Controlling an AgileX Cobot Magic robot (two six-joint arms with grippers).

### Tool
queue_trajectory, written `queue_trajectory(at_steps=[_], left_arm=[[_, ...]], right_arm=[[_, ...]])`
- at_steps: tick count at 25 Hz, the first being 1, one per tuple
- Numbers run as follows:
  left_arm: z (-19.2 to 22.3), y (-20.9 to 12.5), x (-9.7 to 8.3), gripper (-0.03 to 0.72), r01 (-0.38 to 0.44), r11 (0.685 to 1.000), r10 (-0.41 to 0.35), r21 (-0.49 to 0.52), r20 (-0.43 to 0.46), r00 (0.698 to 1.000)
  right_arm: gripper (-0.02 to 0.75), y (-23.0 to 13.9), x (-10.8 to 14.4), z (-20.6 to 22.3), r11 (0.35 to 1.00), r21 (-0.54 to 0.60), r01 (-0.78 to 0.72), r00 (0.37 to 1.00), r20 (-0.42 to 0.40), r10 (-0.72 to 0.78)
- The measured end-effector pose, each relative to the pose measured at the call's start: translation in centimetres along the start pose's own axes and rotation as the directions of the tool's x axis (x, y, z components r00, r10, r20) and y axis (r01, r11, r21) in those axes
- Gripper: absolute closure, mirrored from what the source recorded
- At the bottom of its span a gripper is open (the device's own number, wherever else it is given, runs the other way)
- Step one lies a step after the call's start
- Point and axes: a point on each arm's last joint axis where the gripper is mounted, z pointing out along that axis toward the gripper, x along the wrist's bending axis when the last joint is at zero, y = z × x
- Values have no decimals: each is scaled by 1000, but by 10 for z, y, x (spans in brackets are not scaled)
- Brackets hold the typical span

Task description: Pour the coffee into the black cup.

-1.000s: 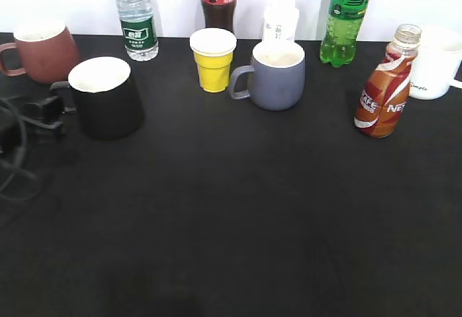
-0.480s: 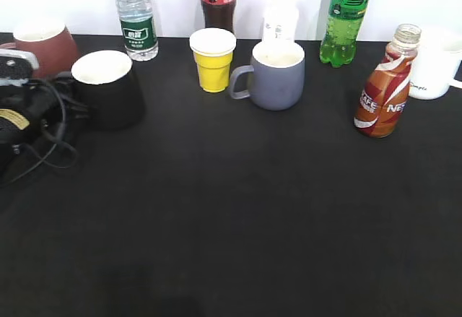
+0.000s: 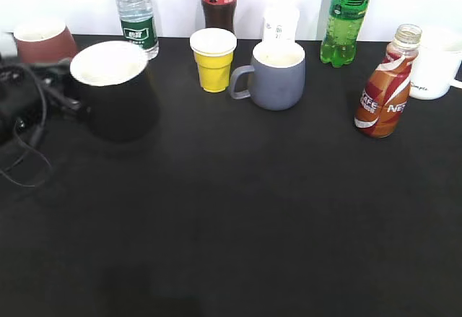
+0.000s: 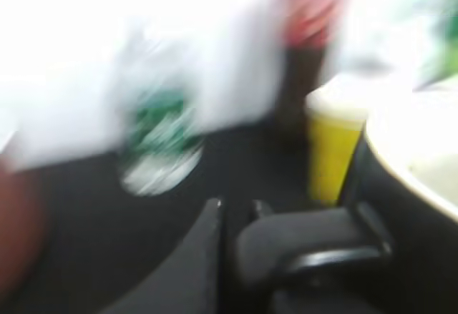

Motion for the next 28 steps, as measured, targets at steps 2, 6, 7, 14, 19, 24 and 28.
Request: queue_trajectory(at_steps=[2,6,7,14,19,24,28], left_arm=[[4,1,-17,626,7,1000,-7,1,71,997],[9,1,-40,625,-6,1000,5,4,161,987],[9,1,-40,624,-6,1000,5,5,162,987],[9,1,-41,619,-5,1000,4,5,164,987],[9,1,-41,615,-4,1000,4,5,163,987],[9,1,-41,610,-4,1000,4,5,163,987],[9,1,-41,605,-4,1000,3,5,162,987]], right_arm=[[183,0,0,0,1000,0,0,1000,0,0],[183,24,4,-2,985,-170,6,999,-33,-11],[183,46,10,0,950,-312,3,997,-71,-27],[183,44,50,127,928,-368,64,964,-218,-153],[183,6,63,195,981,-189,35,949,-301,-91],[115,-26,76,243,994,-73,79,917,-385,-101],[83,-27,86,279,992,-52,117,901,-414,-128]])
